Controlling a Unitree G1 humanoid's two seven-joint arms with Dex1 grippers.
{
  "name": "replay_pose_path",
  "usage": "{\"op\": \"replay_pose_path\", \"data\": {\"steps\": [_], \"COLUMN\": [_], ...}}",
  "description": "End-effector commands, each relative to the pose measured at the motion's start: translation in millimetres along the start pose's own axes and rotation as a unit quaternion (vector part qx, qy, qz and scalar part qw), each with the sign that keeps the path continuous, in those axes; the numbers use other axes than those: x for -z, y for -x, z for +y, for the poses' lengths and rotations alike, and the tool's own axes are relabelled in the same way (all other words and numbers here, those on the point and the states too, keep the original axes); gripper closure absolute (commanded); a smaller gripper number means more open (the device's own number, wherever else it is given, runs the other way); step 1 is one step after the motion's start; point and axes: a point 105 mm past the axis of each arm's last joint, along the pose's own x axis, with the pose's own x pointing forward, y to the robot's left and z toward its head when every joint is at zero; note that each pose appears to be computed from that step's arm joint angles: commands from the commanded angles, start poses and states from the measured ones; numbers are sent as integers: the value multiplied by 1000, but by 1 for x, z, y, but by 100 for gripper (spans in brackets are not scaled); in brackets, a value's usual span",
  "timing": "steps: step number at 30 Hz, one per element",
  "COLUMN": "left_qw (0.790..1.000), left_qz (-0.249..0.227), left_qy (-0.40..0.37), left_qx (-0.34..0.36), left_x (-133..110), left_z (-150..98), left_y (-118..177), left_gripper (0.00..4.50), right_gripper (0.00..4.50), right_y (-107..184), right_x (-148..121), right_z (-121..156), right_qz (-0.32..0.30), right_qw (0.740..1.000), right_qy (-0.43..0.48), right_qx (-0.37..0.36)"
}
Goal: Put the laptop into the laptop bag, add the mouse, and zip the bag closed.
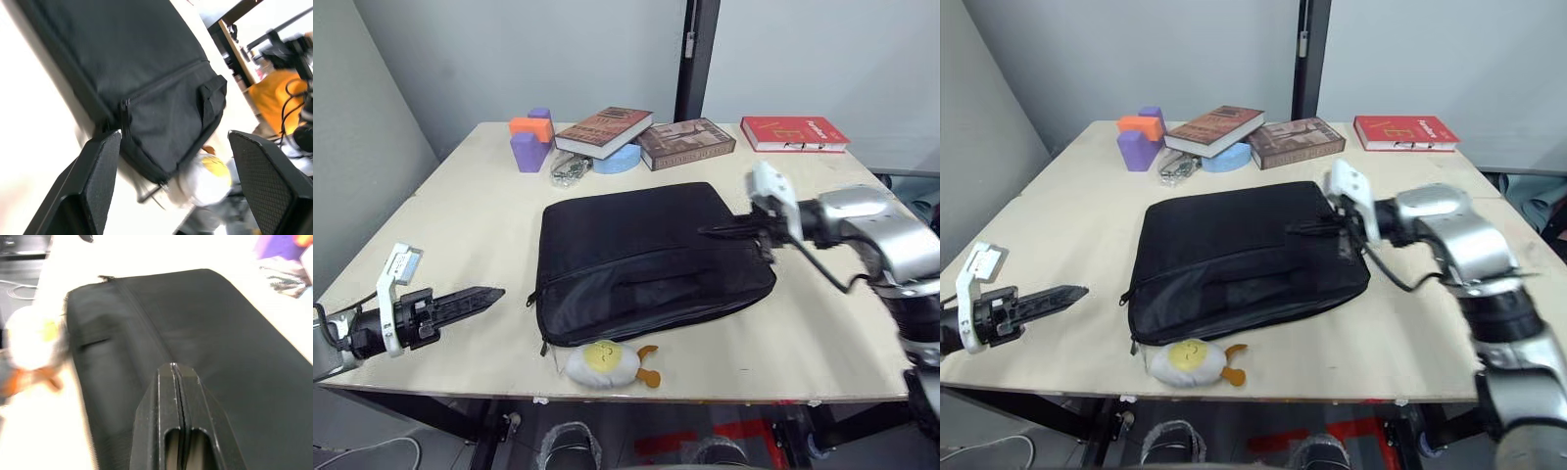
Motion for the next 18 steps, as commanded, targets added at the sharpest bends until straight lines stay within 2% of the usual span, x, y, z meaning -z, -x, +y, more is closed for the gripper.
{"op": "replay_pose_path", "data": {"steps": [1,5,14,18], "left_qw": [998,995,993,992], "left_qz": [39,77,93,100], "left_qy": [38,64,72,68], "left_qx": [14,20,16,35], "left_x": [13,29,27,26], "left_z": [-1,9,31,28], "left_y": [-10,-35,-81,-90], "left_gripper": [84,84,84,198], "right_gripper": [450,450,450,450], "right_y": [26,37,33,33], "right_x": [-20,-16,-15,-18], "right_z": [25,39,50,52], "right_qz": [-13,-6,-9,-10], "right_qw": [1000,1000,999,999], "right_qy": [14,-15,-27,-26], "right_qx": [-18,-8,19,24]}}
